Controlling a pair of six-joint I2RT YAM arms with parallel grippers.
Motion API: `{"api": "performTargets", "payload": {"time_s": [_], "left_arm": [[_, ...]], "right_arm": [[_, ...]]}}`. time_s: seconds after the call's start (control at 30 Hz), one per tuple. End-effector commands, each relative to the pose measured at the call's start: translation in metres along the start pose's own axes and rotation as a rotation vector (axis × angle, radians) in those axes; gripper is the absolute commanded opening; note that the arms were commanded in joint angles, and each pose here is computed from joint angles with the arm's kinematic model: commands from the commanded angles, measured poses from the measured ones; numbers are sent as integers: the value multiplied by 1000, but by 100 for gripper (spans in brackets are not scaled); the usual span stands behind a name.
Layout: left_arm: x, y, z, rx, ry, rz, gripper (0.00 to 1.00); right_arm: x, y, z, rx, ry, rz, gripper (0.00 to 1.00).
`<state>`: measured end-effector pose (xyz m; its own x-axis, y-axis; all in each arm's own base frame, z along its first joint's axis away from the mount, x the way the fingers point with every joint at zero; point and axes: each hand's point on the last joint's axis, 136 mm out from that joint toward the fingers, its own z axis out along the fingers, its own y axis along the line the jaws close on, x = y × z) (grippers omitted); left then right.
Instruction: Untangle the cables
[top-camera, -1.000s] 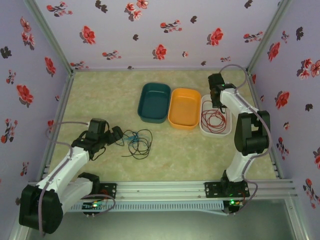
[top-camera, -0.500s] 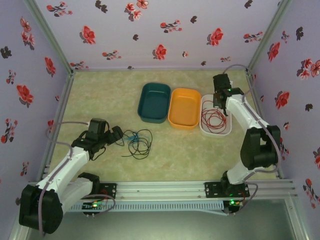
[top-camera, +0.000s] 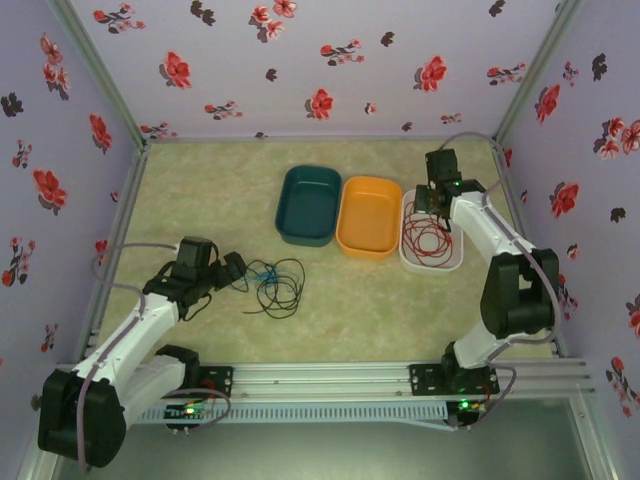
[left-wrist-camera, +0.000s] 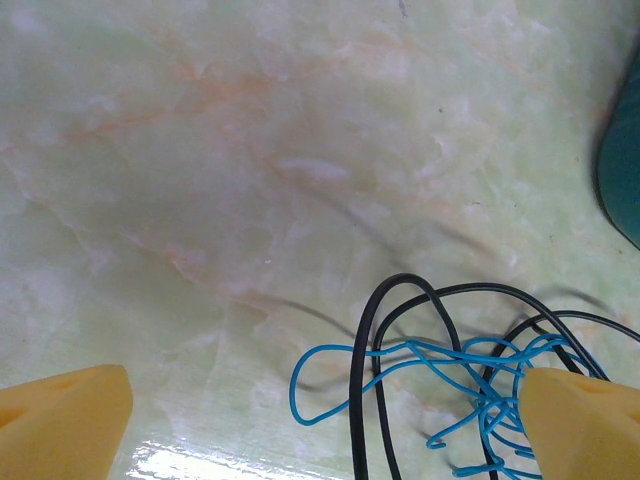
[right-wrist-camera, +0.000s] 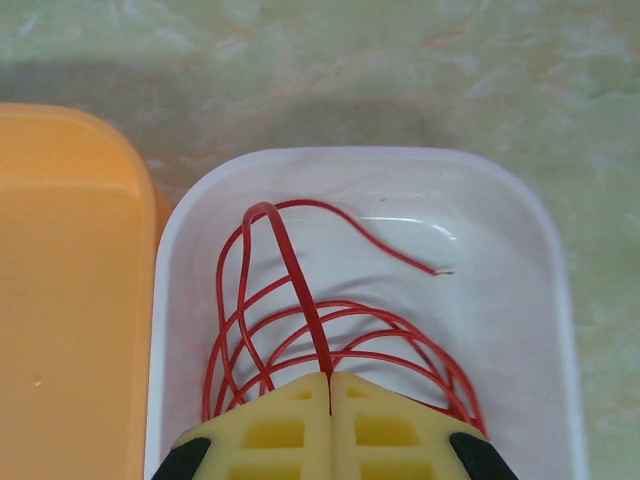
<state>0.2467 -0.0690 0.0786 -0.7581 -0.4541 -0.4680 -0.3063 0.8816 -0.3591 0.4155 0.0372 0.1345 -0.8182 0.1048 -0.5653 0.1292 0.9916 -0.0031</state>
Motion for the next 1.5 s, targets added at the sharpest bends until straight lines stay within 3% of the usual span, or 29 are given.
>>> {"api": "performTargets", "payload": {"time_s": [0.0, 0.33, 0.5, 0.63, 0.73, 0.9, 1.03, 1.23, 1.47], "left_arm": [[-2, 0, 1, 5, -3, 2, 100], [0, 1, 2, 2, 0, 3, 100], [0, 0, 3, 3, 0, -1, 100], [-2, -1, 1, 6, -3, -1, 100], [-3, -3, 0, 11, -2, 1, 100], [-6, -8, -4, 32, -7, 9, 100], [-8, -13, -5, 49, -6, 15, 100], [-9, -22, -6, 82, 12, 28, 95], [3, -32, 7, 95, 115, 71, 88]], "right_arm": [[2, 8, 17, -57, 20, 47, 0], [26, -38, 49, 166, 140, 92, 1], [34, -43, 57, 205, 167, 90, 3], [34, -45, 57, 215, 172, 89, 9], [30, -47, 50, 224, 159, 90, 19], [17, -52, 18, 227, 96, 99, 34], [10, -60, -9, 246, 42, 111, 40], [6, -32, -52, 79, -51, 147, 46], [29, 64, -102, -267, -120, 120, 47]]}}
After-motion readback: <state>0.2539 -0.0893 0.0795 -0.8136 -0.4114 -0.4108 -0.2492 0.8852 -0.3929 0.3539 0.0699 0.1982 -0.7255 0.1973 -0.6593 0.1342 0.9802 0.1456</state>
